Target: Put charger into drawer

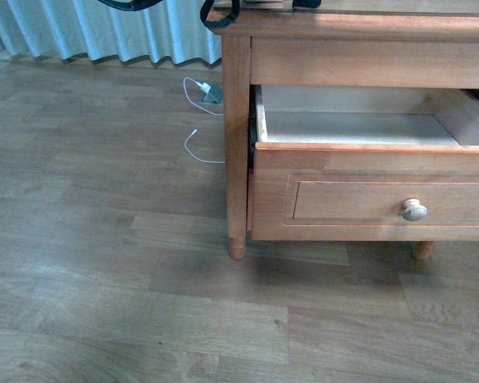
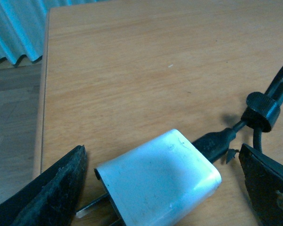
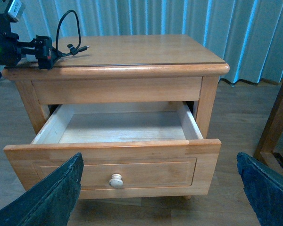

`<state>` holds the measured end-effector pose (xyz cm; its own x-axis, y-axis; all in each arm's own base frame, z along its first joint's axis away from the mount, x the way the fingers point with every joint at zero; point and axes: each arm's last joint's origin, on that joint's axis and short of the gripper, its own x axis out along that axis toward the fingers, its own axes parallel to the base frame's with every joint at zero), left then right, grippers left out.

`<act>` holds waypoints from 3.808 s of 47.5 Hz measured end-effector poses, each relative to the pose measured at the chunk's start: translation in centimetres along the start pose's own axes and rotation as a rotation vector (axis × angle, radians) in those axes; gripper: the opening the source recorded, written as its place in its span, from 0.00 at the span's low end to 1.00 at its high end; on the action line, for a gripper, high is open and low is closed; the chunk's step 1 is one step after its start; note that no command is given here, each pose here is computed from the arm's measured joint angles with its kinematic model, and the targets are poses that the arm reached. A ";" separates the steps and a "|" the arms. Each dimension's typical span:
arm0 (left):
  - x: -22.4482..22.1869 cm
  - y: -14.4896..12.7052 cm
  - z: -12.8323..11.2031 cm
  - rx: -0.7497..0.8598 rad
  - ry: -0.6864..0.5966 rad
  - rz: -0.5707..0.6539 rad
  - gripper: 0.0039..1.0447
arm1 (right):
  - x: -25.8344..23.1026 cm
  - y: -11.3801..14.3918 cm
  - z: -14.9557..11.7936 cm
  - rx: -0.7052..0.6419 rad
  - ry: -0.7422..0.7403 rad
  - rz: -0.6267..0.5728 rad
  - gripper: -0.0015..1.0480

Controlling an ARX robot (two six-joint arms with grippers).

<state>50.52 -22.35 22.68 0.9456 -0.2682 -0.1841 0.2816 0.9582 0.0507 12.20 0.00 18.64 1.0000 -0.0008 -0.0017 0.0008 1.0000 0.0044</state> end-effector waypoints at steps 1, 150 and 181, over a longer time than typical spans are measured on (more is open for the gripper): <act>0.1 0.0 -0.1 -0.003 0.006 -0.007 0.95 | 0.0 0.0 0.0 0.000 0.000 0.000 0.92; -18.3 0.5 2.2 -0.094 -0.090 -0.091 0.95 | 0.0 0.0 0.0 0.000 0.000 0.000 0.92; -44.8 8.9 -4.9 -0.233 -0.109 0.315 0.95 | 0.0 0.0 0.0 0.000 0.000 0.000 0.92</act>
<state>9.81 -1.35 26.56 0.9950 0.0447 -0.0898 -0.0569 0.9888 -0.1383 12.20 0.00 18.64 1.0000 -0.0011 -0.0017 0.0012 1.0000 0.0044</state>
